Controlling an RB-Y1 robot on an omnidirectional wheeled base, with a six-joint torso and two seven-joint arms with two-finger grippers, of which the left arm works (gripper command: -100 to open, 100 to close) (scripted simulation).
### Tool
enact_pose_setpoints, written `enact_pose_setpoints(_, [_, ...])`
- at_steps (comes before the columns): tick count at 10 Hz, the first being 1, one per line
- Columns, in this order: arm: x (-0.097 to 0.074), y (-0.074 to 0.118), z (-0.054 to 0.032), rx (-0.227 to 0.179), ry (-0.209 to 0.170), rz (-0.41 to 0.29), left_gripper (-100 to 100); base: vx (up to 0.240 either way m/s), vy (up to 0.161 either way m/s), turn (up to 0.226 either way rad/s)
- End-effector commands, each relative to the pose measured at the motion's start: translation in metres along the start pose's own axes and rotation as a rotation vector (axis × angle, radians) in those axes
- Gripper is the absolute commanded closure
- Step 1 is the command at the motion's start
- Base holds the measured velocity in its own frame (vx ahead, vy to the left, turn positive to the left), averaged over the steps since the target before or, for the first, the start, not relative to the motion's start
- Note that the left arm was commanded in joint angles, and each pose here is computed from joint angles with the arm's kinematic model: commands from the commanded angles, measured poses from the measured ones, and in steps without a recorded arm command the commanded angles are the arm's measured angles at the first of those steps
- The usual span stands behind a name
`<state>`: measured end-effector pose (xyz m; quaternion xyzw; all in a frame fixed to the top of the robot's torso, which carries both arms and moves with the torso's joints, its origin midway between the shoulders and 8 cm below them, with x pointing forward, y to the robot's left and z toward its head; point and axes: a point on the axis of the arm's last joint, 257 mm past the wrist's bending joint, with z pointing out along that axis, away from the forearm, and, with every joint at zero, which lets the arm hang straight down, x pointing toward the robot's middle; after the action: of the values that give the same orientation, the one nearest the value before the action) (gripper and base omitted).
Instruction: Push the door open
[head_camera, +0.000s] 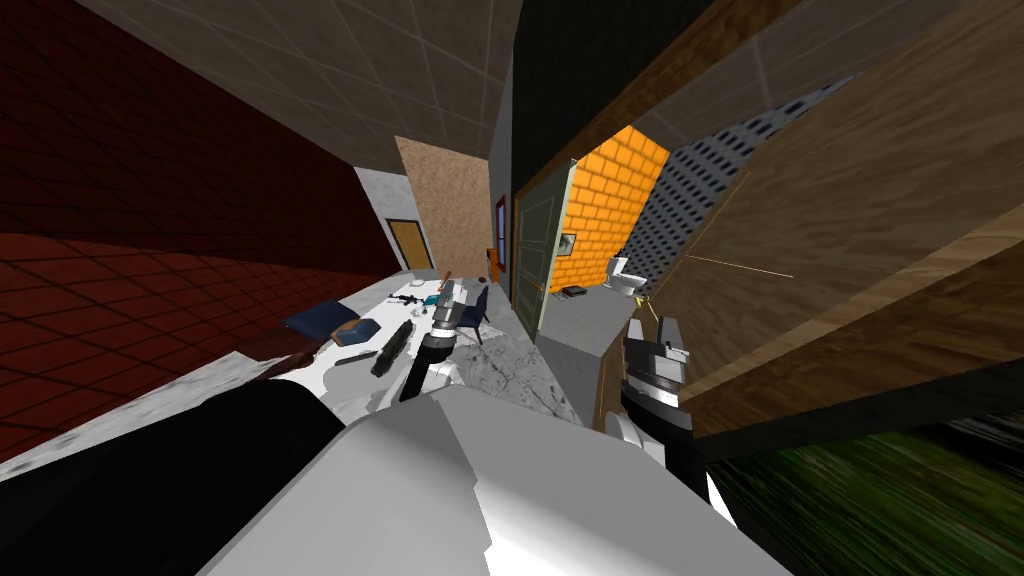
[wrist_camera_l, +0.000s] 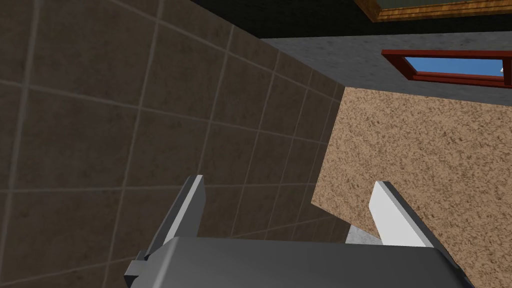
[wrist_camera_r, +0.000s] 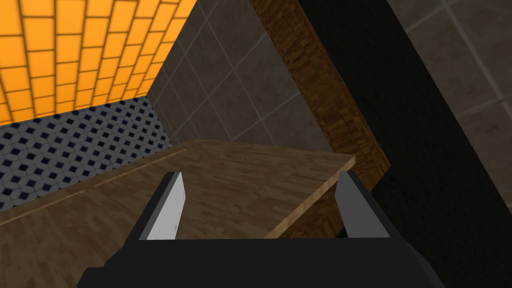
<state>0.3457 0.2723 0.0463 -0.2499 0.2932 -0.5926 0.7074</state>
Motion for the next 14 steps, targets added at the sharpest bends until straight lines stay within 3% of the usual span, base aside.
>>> enact_pose_setpoints(1, [0.005, 0.012, 0.0000, -0.014, 0.006, -0.013, -100, 0.101, 0.058, -0.055])
enact_pose_setpoints(14, [0.053, 0.114, 0.0009, -0.150, 0.078, -0.126, -100, 0.093, 0.058, -0.079])
